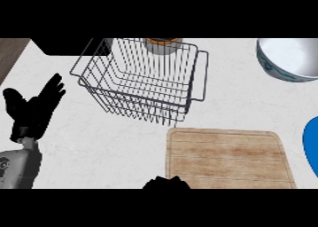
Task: Pick the tomato from the cutting board and place it in the basket
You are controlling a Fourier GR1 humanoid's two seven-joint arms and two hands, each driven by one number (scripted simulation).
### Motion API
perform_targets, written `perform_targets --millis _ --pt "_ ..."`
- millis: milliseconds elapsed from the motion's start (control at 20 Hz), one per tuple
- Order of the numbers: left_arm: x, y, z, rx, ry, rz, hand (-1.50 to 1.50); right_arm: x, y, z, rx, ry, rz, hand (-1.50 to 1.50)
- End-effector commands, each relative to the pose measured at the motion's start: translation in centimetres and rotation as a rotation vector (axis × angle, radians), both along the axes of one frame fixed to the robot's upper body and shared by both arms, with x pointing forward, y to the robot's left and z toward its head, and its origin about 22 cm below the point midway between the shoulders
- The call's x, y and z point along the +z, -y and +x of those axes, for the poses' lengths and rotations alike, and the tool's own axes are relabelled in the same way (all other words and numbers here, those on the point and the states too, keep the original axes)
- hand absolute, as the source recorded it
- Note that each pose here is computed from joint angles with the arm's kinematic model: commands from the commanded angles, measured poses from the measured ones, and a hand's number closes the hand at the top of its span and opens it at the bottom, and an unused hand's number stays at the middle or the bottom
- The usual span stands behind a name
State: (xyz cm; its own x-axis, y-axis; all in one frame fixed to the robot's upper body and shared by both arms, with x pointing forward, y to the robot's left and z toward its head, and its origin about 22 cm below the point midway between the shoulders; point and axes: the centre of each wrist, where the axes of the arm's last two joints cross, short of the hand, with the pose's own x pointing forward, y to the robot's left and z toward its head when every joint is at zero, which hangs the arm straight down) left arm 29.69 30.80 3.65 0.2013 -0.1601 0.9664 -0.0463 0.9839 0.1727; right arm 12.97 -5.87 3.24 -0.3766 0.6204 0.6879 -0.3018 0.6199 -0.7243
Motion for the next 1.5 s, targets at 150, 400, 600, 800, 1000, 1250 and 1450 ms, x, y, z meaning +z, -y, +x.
perform_targets --millis 150,400,600,800,1000,1250,1450 --pt "-0.2 -0.7 -0.2 0.017 -0.008 0.007 0.0 3.2 -2.5 -1.4 -0.142 0.108 0.181 1.5" --pt "0.1 -0.2 0.0 0.014 -0.007 0.008 0.0 3.3 -2.9 -0.6 -0.218 0.155 0.184 1.5" --pt "-0.4 -0.4 -0.3 0.01 -0.014 0.015 0.0 4.2 -2.9 0.1 -0.28 0.207 0.213 1.5" --pt "-0.2 -0.6 -0.3 -0.002 -0.015 0.026 0.0 5.1 -3.0 1.7 -0.355 0.246 0.211 1.5" --pt "0.1 0.0 0.2 -0.013 -0.002 0.015 0.0 6.5 -3.4 2.9 -0.435 0.273 0.198 1.5" --pt "-0.3 0.7 0.3 -0.017 -0.006 0.005 0.0 9.1 -3.7 5.6 -0.574 0.339 0.131 1.5" --pt "-0.3 0.8 0.3 -0.038 0.003 0.012 0.0 11.4 -4.3 8.3 -0.706 0.355 0.105 1.5"
